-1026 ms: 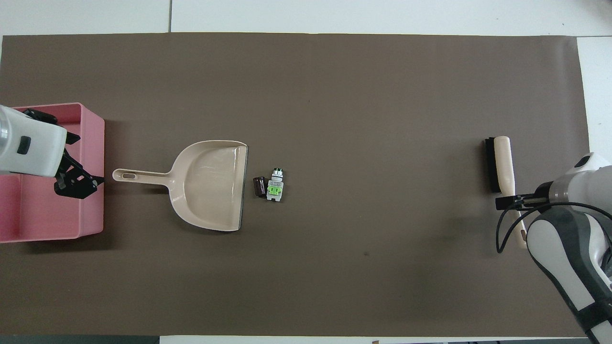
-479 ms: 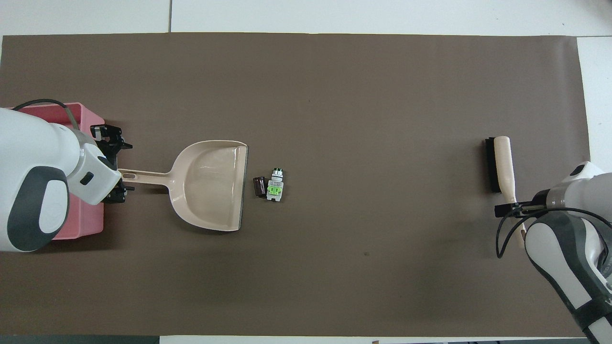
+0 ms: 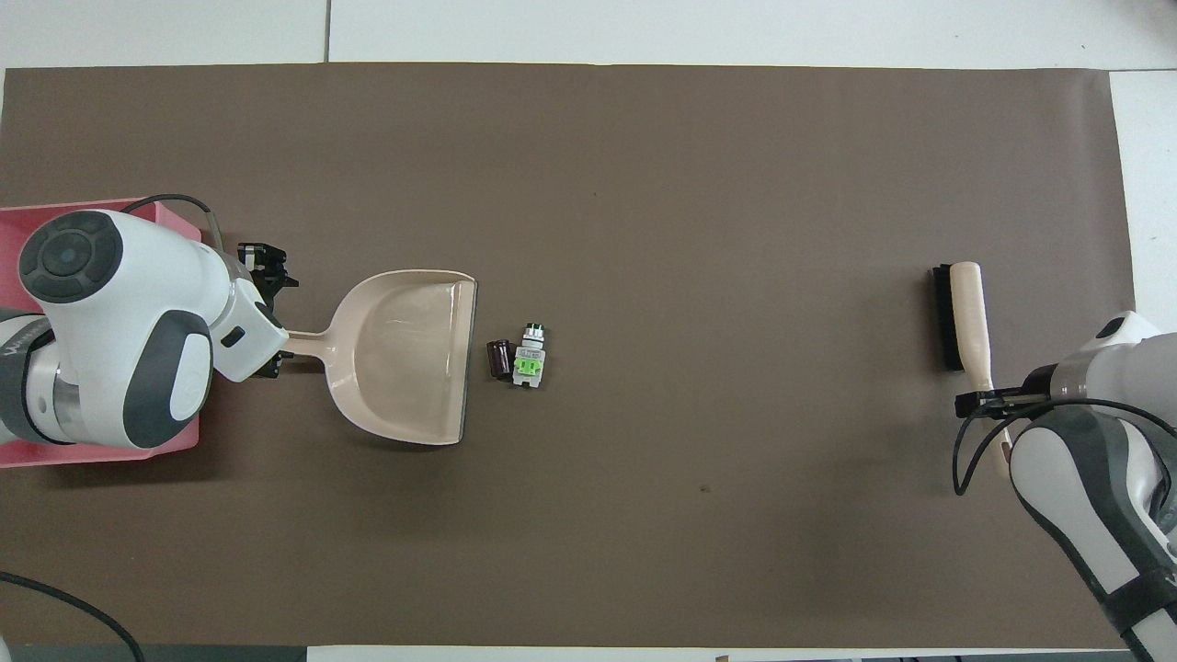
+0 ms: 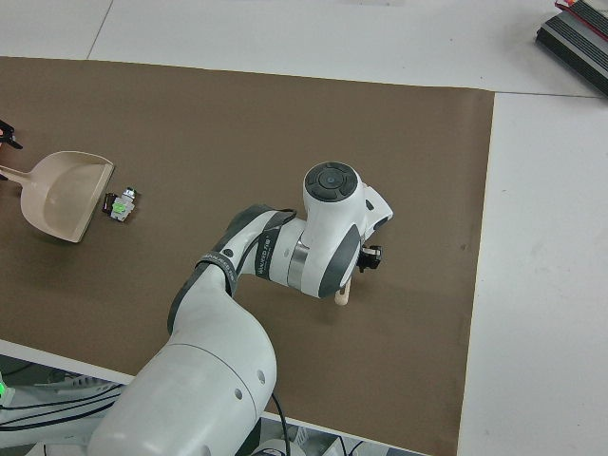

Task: Clean e-waste and dump in bin
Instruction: 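Grasp the dustpan handle with the left gripper while the right gripper reaches the brush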

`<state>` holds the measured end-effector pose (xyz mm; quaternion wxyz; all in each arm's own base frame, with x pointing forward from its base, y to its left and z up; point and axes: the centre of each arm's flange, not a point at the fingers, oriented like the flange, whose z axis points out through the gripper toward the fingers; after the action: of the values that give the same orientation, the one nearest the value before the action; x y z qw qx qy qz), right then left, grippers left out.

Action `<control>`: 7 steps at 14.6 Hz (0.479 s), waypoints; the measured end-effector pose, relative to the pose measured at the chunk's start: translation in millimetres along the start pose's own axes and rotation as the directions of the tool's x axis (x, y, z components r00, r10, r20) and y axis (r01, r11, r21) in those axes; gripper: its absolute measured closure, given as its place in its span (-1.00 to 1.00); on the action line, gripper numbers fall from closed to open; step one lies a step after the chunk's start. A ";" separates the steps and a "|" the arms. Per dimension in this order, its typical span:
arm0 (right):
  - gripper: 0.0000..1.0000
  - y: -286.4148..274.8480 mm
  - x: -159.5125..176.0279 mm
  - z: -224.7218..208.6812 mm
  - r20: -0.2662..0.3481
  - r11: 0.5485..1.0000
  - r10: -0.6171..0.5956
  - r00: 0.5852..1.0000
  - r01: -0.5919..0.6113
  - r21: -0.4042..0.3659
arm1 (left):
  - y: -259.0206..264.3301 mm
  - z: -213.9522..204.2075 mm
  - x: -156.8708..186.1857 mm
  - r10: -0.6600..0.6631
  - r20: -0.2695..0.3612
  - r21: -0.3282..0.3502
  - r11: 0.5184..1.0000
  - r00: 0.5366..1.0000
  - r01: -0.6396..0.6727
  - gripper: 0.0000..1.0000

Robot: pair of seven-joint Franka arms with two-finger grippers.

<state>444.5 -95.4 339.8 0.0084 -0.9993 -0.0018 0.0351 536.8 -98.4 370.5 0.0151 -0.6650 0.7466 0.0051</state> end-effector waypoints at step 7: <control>0.50 -0.7 0.4 -0.5 -0.001 1.000 -0.010 1.000 0.010 0.001 | 27.2 28.0 -1.7 0.002 0.000 -0.003 1.000 1.000 -0.002 -0.83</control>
<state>444.9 -94.7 340.2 0.0089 -0.9993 -0.0070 0.0345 510.5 -92.8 342.2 0.0140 -0.6642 0.7474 0.0064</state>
